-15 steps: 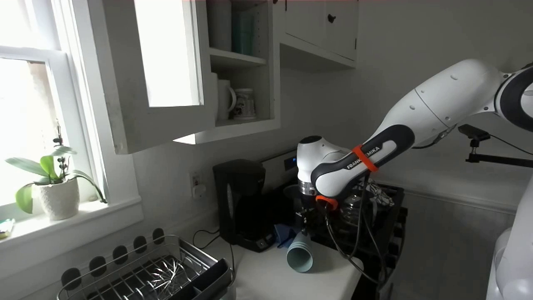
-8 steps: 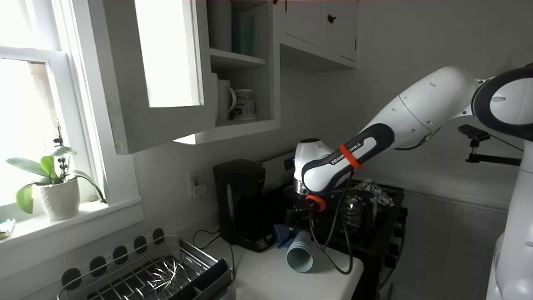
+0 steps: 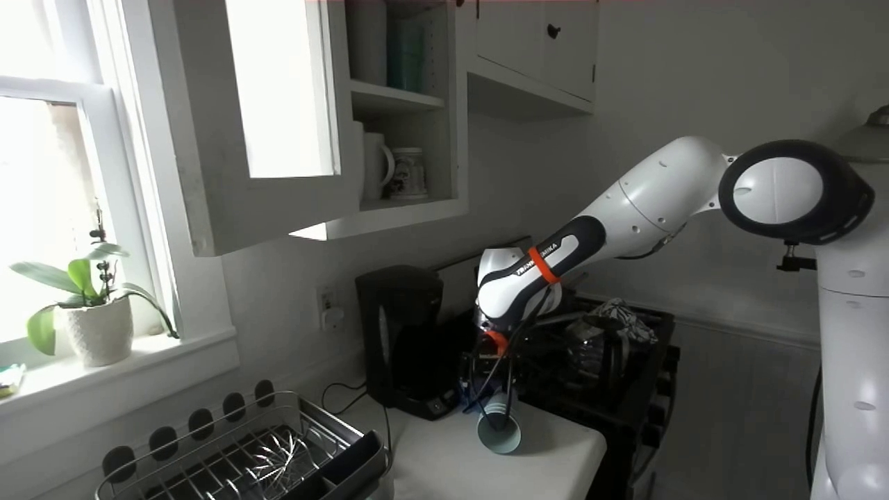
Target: Stack all the blue cups on the kitchen counter together, pick up the blue stacked cups and place them upside down on the bottom shelf of the open cabinet
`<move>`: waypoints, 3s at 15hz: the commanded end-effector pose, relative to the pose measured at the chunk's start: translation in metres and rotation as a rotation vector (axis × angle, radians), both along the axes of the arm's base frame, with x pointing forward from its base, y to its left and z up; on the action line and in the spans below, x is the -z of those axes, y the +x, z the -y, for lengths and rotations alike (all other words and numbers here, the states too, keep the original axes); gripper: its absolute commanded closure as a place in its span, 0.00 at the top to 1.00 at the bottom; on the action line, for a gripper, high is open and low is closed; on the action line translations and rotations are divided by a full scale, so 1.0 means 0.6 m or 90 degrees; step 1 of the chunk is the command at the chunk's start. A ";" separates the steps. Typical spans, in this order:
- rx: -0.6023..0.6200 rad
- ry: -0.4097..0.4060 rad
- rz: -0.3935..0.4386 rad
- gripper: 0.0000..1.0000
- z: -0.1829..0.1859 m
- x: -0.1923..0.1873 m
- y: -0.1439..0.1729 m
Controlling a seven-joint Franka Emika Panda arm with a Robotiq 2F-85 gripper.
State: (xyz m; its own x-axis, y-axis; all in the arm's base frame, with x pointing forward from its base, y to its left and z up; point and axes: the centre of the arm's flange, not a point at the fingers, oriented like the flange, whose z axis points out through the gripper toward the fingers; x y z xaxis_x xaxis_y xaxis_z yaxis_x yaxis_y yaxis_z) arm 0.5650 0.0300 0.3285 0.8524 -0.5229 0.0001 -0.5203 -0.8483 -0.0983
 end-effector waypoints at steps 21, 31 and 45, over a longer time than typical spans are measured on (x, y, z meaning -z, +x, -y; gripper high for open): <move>0.045 -0.023 -0.175 1.00 0.024 0.033 0.010; 0.025 -0.019 -0.169 0.63 0.002 0.068 0.003; -0.234 -0.081 0.146 0.60 -0.060 -0.173 -0.076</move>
State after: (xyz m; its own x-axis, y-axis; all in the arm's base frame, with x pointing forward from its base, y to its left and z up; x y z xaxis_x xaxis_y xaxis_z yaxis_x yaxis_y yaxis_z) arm 0.5564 0.0637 0.4080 0.9463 -0.2796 0.1625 -0.2727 -0.9600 -0.0635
